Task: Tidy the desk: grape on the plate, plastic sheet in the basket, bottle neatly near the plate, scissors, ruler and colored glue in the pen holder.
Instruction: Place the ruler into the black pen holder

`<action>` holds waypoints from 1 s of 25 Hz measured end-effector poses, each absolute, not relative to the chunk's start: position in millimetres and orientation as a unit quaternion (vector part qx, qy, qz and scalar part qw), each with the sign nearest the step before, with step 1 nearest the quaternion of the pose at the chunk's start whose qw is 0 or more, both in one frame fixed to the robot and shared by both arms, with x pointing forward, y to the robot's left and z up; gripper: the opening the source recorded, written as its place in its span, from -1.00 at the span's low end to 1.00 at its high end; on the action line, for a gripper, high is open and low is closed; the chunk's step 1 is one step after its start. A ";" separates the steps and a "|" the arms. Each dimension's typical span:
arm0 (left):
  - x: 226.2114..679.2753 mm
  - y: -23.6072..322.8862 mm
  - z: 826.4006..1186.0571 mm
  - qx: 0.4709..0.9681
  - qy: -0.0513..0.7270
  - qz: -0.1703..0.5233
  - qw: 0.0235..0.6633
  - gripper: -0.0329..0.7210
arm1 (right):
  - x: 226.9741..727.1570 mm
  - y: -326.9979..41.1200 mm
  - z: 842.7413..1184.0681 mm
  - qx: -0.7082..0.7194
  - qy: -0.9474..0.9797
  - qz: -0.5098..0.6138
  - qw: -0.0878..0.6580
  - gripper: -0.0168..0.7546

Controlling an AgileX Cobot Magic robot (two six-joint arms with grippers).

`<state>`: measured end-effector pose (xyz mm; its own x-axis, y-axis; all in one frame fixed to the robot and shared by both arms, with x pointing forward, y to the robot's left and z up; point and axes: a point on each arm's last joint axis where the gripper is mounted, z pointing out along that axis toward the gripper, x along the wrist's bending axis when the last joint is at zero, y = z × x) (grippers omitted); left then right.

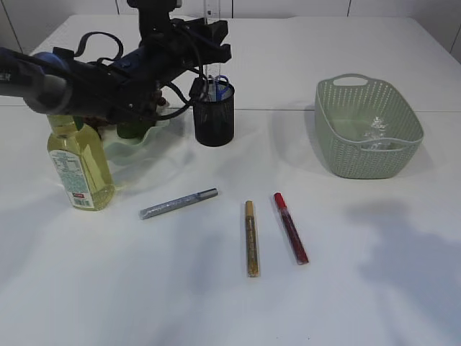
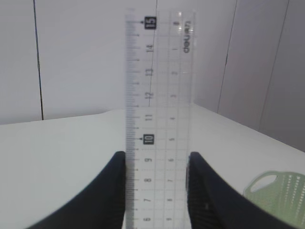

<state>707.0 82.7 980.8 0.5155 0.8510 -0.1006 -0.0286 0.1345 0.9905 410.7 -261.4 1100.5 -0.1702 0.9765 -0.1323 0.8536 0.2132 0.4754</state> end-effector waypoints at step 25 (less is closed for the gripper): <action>740.7 68.8 936.7 0.585 0.357 0.346 0.641 -0.18 | 416.0 -261.4 1103.8 0.598 0.748 0.167 0.235 0.28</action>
<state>740.7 68.8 936.7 0.5053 0.8613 -0.0524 -0.0256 0.0756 0.9968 416.0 -261.4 1103.8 -0.1739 0.9730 -0.1516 0.8160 0.2286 0.5309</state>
